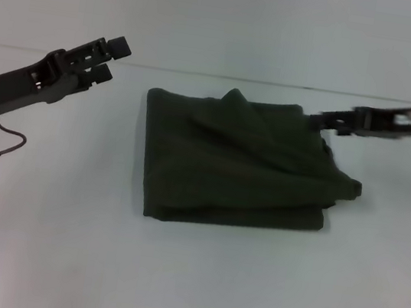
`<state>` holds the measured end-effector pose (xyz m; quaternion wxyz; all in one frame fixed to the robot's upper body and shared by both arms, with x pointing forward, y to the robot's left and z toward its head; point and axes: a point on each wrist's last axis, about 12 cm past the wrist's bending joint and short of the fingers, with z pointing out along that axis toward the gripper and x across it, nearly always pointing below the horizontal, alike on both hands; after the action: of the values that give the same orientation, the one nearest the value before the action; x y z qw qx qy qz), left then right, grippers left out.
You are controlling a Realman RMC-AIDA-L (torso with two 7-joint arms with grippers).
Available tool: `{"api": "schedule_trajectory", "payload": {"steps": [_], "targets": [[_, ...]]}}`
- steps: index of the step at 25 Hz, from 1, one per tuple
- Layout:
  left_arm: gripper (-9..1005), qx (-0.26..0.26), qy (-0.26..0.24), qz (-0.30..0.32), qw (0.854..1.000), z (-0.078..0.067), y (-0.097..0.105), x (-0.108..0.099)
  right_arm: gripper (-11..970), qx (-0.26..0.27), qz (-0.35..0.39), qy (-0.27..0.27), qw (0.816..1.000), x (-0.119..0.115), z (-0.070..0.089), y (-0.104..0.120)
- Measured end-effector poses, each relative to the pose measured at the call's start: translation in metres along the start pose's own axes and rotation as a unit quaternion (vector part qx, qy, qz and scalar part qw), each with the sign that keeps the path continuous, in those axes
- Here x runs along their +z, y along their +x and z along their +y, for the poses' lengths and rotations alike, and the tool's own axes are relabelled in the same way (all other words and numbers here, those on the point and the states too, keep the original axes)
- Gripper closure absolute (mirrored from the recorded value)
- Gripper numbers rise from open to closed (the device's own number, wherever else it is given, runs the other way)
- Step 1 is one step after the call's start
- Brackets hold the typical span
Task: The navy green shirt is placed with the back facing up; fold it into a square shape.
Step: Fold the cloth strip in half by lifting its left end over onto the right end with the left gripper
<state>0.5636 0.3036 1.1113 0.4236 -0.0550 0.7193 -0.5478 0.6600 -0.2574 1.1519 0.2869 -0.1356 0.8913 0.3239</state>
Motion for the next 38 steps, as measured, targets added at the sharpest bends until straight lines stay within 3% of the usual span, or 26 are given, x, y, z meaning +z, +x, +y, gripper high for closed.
{"api": "schedule_trajectory", "payload": {"steps": [5,11,13,18,24,38], "targets": [[33,0.001,0.006,-0.006,1.0,0.0,0.0,-0.005,173,-0.11,0.04,0.063,0.991,0.036,0.029,-0.019],[33,-0.006,0.007,-0.017,1.0,0.001,0.002,-0.006,180,-0.219,0.089,0.11,0.965,0.069,0.054,-0.015],[34,-0.011,0.007,-0.019,1.0,0.002,0.003,-0.006,183,-0.228,0.091,0.114,0.963,0.073,0.057,-0.014],[34,-0.02,0.008,-0.02,1.0,0.003,0.007,-0.006,316,-0.24,0.091,0.119,0.959,0.079,0.06,-0.011],[34,-0.024,0.007,-0.021,0.999,0.004,0.01,-0.004,308,-0.252,0.102,0.125,0.954,0.085,0.061,-0.004],[35,-0.026,0.007,-0.023,0.999,0.003,0.011,0.004,747,-0.242,0.108,0.128,0.956,0.087,0.061,0.001]]}}
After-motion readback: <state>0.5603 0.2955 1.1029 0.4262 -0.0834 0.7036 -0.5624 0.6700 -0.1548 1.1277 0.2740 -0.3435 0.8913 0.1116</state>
